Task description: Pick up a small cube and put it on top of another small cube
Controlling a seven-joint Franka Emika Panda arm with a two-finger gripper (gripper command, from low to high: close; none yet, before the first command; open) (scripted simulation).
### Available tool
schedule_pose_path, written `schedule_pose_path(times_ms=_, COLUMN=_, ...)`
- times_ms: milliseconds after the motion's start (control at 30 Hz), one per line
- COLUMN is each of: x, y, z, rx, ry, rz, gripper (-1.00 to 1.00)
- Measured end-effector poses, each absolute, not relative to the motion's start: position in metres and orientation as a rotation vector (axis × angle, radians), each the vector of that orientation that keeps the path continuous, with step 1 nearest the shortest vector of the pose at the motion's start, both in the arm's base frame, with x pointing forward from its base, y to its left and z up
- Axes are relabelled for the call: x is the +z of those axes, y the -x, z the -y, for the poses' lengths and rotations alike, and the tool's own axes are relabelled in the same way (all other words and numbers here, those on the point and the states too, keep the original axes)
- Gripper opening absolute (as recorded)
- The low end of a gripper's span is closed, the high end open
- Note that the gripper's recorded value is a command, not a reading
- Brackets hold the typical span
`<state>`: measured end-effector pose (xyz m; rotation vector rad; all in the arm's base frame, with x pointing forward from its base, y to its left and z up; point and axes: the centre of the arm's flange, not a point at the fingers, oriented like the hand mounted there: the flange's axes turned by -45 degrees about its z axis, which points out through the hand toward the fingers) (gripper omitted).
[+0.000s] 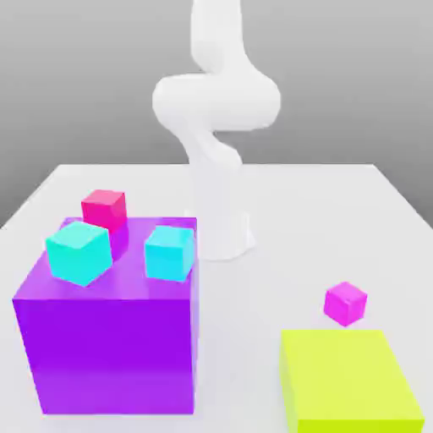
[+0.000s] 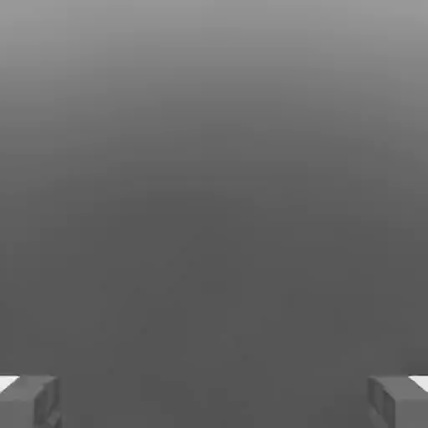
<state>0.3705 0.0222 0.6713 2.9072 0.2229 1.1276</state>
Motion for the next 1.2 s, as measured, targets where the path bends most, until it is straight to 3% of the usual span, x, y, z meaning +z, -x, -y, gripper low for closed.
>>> schedule_pose_path(times_ms=200, x=0.569, y=-0.406, z=-0.084, rx=0.893, ry=-2.84, rz=-0.824, gripper=0.0)
schedule_pose_path(times_ms=433, x=0.45, y=-0.403, z=-0.155, rx=0.629, ry=-2.615, rz=-1.482, gripper=0.0)
schedule_pose_path(times_ms=667, x=0.336, y=-0.359, z=-0.209, rx=0.37, ry=-2.24, rz=-2.082, gripper=0.0)
schedule_pose_path(times_ms=967, x=0.211, y=-0.261, z=-0.239, rx=0.044, ry=-1.556, rz=-2.717, gripper=0.0)
schedule_pose_path(times_ms=1200, x=0.149, y=-0.248, z=-0.239, rx=0.001, ry=-1.457, rz=-2.783, gripper=0.0)
